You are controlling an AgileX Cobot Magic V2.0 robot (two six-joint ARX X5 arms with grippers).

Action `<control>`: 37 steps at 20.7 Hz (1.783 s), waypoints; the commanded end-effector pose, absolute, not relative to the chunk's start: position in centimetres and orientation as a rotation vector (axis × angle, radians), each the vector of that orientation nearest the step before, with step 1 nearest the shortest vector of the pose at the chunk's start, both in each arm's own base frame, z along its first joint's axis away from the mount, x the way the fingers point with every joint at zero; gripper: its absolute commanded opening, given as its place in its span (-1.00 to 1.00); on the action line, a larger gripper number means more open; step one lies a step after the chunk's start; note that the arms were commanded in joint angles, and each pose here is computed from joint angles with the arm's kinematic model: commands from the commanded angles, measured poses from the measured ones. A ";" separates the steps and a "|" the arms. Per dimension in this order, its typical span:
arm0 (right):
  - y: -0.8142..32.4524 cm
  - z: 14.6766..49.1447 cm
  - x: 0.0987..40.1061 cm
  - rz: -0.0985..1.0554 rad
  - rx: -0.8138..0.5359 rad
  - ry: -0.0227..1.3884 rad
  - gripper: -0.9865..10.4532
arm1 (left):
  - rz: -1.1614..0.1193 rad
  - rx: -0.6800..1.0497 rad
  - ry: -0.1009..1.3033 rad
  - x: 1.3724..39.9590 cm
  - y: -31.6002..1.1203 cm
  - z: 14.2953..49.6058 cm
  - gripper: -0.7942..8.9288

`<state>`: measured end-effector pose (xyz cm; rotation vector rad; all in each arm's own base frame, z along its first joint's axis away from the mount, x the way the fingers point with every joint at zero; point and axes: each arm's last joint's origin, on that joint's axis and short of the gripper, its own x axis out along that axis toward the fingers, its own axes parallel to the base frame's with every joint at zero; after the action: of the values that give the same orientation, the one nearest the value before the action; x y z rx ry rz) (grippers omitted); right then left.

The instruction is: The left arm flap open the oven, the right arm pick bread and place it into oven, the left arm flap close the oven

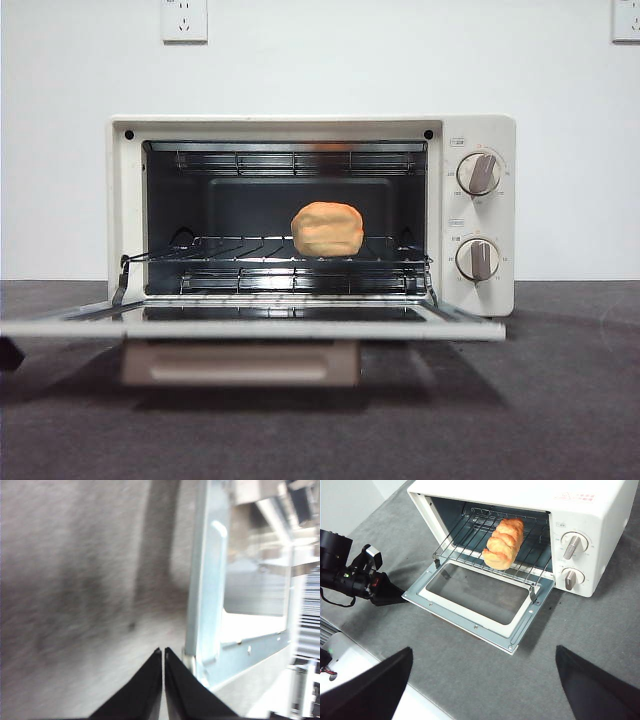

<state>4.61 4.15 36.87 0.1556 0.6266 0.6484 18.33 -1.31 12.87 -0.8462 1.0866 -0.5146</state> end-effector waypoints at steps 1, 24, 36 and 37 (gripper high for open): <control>4.1 37.4 4.5 0.659 0.174 0.609 -0.03 | -0.608 -0.917 1.037 19.3 -1.5 13.8 -0.81; 4.2 37.9 4.8 0.638 0.182 0.541 -0.03 | -0.707 -0.876 0.691 25.3 -2.0 26.3 -0.81; 4.1 37.9 4.9 0.593 0.146 0.518 -0.06 | -0.812 -0.231 0.597 19.8 -6.3 32.6 -0.81; 4.1 37.9 4.9 0.593 0.146 0.518 -0.23 | -0.844 -0.209 0.576 19.2 -6.8 33.1 -0.81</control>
<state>4.98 4.13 37.36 0.1507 0.5442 0.5817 19.32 -6.48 32.46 -0.3376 0.6477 -0.7943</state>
